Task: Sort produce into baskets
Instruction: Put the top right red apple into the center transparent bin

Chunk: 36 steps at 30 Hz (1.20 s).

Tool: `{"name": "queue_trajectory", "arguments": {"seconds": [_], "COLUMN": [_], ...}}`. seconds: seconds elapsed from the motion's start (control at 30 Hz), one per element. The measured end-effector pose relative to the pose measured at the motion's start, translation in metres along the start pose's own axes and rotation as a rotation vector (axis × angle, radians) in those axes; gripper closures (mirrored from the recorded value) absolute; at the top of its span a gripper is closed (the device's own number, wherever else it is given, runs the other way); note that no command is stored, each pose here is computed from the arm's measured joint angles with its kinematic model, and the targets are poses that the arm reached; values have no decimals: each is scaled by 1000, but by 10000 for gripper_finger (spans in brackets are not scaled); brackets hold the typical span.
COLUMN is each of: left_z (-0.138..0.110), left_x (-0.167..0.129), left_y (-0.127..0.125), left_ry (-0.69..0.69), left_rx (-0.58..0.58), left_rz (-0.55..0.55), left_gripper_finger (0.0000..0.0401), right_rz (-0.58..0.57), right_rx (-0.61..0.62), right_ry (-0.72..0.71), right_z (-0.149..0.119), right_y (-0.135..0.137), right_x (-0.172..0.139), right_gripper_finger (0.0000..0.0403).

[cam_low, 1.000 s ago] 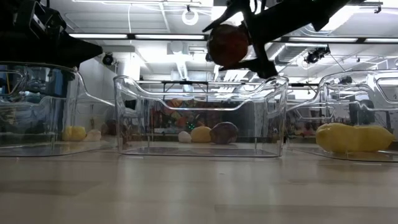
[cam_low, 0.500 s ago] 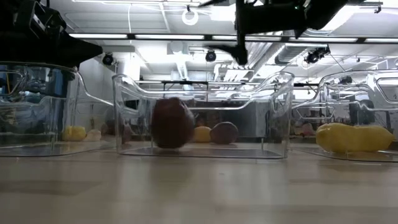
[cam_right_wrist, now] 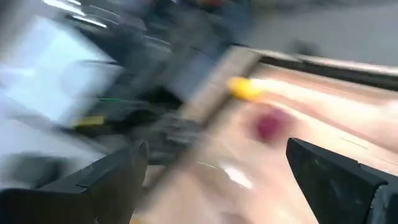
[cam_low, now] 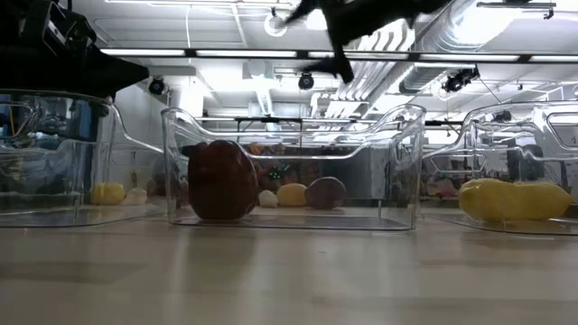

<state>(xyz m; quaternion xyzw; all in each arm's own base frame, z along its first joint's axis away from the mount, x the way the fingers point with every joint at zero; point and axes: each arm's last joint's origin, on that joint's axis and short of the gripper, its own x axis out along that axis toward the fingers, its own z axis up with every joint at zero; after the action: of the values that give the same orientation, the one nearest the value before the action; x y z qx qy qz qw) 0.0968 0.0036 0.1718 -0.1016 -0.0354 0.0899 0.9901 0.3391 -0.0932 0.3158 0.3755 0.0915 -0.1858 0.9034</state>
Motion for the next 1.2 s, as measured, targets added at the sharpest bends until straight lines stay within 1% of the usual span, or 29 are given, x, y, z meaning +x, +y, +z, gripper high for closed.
{"name": "queue_trajectory", "arguments": {"seconds": [0.1, 0.17, 0.23, 0.3, 0.4, 0.47, 0.53, 0.7, 0.9, 1.1, 1.2], "left_z": [0, 0, 0, 0, 0, 0, 0, 0, 0, 0, 0], "left_x": [0, 0, 0, 0, 0, 0, 0, 0, 0, 0, 0], "left_y": [0, 0, 0, 0, 0, 0, 0, 0, 0, 0, 0], "left_ry": [0, 0, 0, 0, 1, 0, 0, 0, 0, 0, 0], "left_rx": [0, 0, 0, 0, 0, 0, 0, 0, 0, 0, 0], "left_rz": [0, 0, 0, 0, 0, 0, 0, 0, 0, 0, 0], "left_gripper_finger": [401, 401, 401, 401, 401, 401, 401, 401, 401, 401, 401], "right_rz": [-333, -496, -620, -724, -853, -931, -972, -1008, -1054, -1036, -990], "right_rx": [86, 112, 161, 216, 293, 358, 444, 561, 685, 786, 821], "right_ry": [82, 123, 173, 231, 317, 327, 312, 187, 174, 120, 105], "right_z": [31, 49, 58, 59, 50, 43, 35, 28, 17, 7, 2], "right_y": [-16, -34, -57, -80, -107, -120, -130, -142, -154, -165, -170], "right_x": [20, 36, 53, 68, 82, 86, 90, 93, 91, 95, 99], "right_gripper_finger": [33, 33, 34, 34, 34, 34, 34, 34, 34, 34, 34]}}
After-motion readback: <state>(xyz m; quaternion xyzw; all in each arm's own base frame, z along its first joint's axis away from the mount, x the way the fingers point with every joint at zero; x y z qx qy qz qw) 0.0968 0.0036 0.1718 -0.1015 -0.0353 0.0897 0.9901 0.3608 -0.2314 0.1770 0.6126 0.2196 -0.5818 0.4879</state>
